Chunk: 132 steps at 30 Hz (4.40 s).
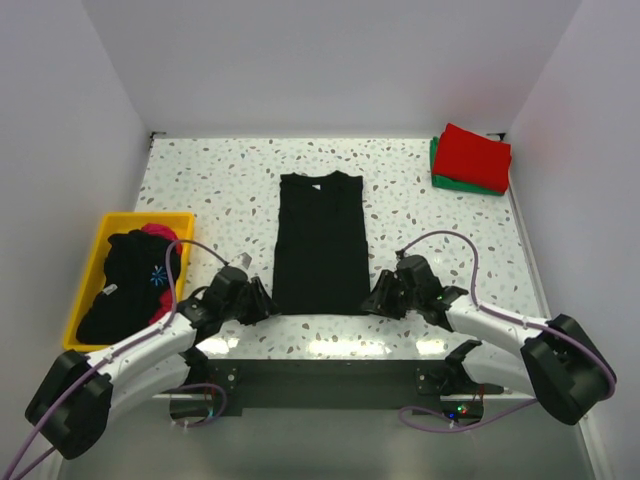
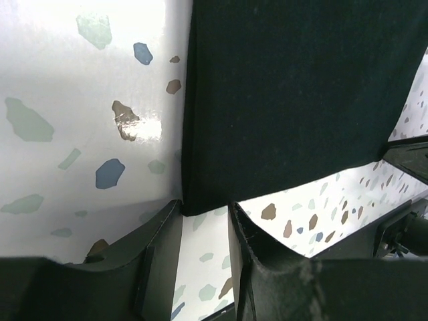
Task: Fold and stack the t-shirts
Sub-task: Fold the tshirt
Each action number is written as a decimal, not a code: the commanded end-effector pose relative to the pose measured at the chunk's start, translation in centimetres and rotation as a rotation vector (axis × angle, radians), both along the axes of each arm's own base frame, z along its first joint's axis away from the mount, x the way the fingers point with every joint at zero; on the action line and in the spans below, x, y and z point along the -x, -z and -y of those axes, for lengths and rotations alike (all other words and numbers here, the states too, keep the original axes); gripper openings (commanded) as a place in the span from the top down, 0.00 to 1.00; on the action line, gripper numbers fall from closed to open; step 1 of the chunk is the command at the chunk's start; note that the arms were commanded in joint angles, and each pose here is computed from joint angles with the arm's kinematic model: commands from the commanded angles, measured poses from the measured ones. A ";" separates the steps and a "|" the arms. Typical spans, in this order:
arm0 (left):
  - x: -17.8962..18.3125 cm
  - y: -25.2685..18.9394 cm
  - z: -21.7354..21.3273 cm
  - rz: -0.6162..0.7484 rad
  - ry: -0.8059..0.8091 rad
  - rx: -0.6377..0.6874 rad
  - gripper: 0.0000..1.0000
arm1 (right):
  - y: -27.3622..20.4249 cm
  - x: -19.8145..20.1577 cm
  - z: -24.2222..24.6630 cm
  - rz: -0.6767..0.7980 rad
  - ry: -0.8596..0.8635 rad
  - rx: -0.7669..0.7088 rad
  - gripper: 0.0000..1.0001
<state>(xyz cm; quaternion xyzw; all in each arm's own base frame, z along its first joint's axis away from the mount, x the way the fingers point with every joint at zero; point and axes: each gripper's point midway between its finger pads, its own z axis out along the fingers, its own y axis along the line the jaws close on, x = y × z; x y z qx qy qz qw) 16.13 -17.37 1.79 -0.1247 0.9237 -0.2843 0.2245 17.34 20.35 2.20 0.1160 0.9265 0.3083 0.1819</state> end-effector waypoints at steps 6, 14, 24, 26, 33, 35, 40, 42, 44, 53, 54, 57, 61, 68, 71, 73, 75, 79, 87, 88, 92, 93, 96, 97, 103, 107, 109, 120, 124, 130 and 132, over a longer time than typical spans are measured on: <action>0.8 2.5 -1.6 -0.032 -0.030 -0.098 0.67 | 1.8 0.5 0.6 -0.026 0.024 0.030 0.60; 0.4 1.9 -0.7 -0.011 -0.014 -0.079 0.88 | 1.3 0.3 0.3 -0.015 -0.003 0.033 0.80; 1.9 0.7 -0.3 -0.027 0.050 -0.066 1.00 | 0.3 2.6 0.2 -0.036 -0.085 -0.019 1.00; 2.7 0.4 -0.3 -0.034 0.070 -0.050 1.00 | 0.7 3.9 0.6 -0.068 -0.111 -0.017 1.00; 5.9 -1.0 0.4 -0.063 0.135 0.012 1.00 | -0.3 7.6 2.4 -0.109 -0.182 -0.006 1.00; 5.7 -2.3 0.6 -0.038 0.129 0.037 1.00 | -1.4 7.7 2.4 -0.081 -0.191 -0.017 1.00; 5.1 -5.2 1.0 0.000 0.109 0.081 1.00 | -3.8 7.2 2.6 -0.039 -0.197 -0.003 1.00; 4.8 -5.9 1.3 0.009 0.109 0.086 1.00 | -4.3 7.0 2.4 -0.040 -0.202 -0.002 1.00; 4.2 -7.1 1.6 0.028 0.110 0.091 1.00 | -5.1 6.5 2.1 -0.034 -0.200 -0.007 1.00; 2.1 -10.6 3.0 0.085 0.127 0.079 1.00 | -9.5 3.1 1.0 0.068 -0.183 0.011 1.00; 1.8 -10.9 3.0 0.089 0.137 0.070 1.00 | -10.6 2.3 0.9 0.092 -0.173 0.005 1.00; 0.1 -12.9 3.8 0.109 0.159 0.087 1.00 | -12.3 0.3 0.7 0.125 -0.162 0.000 1.00; -3.1 -14.9 3.9 0.134 0.145 0.137 1.00 | -14.2 -2.8 0.5 0.153 -0.133 -0.052 1.00; -10.1 -18.0 5.9 0.191 0.151 0.184 1.00 | -15.8 -11.6 0.2 0.170 -0.053 -0.082 1.00; -14.7 -17.9 5.8 0.196 0.106 0.193 1.00 | -15.2 -16.7 -0.3 0.150 -0.022 -0.089 1.00; -17.6 -17.0 5.7 0.160 0.086 0.234 1.00 | -16.2 -20.1 -0.8 0.176 -0.011 -0.108 1.00; -21.3 -16.0 5.5 0.159 0.052 0.253 1.00 | -15.4 -23.8 -1.2 0.168 -0.005 -0.129 1.00; -26.7 -13.6 4.5 0.134 -0.008 0.273 1.00 | -13.2 -30.0 -1.3 0.161 0.017 -0.125 1.00; -34.9 -6.9 2.0 0.111 -0.093 0.345 1.00 | -7.3 -40.4 -2.6 0.163 0.063 -0.225 1.00; -35.2 -6.2 2.0 0.098 -0.096 0.339 1.00 | -5.0 -40.7 -2.9 0.130 0.072 -0.227 1.00; -35.0 -1.9 1.6 0.017 -0.138 0.304 1.00 | -1.8 -40.2 -3.2 0.062 0.092 -0.248 1.00; -34.7 -1.3 1.5 0.002 -0.146 0.301 1.00 | -1.2 -40.0 -2.9 0.058 0.110 -0.234 1.00; -33.0 0.1 1.4 -0.025 -0.165 0.284 1.00 | -0.3 -37.9 -2.4 0.044 0.120 -0.224 1.00; -32.5 0.4 1.3 -0.033 -0.170 0.276 1.00 | 0.1 -37.1 -2.2 0.031 0.121 -0.214 1.00; -26.3 2.1 2.1 -0.100 -0.197 0.236 1.00 | 1.7 -30.8 -0.2 -0.033 0.152 -0.157 1.00; -20.5 2.1 2.7 -0.123 -0.173 0.197 1.00 | 3.8 -24.4 1.4 -0.119 0.170 -0.110 1.00; -18.5 1.7 2.8 -0.118 -0.159 0.187 1.00 | 2.3 -23.0 1.8 -0.084 0.176 -0.115 1.00; -10.4 -2.3 1.8 -0.063 -0.099 0.194 1.00 | 0.2 -12.2 4.4 -0.056 0.140 -0.062 1.00; -11.0 -4.9 1.8 -0.006 -0.085 0.193 1.00 | -2.5 -12.5 5.0 -0.006 0.127 -0.019 1.00; -11.6 -6.8 1.9 0.017 -0.085 0.196 1.00 | -6.0 -14.0 4.9 0.074 0.125 -0.022 1.00; -12.3 -7.0 1.4 0.023 -0.092 0.181 1.00 | -6.2 -14.5 4.9 0.076 0.124 -0.019 1.00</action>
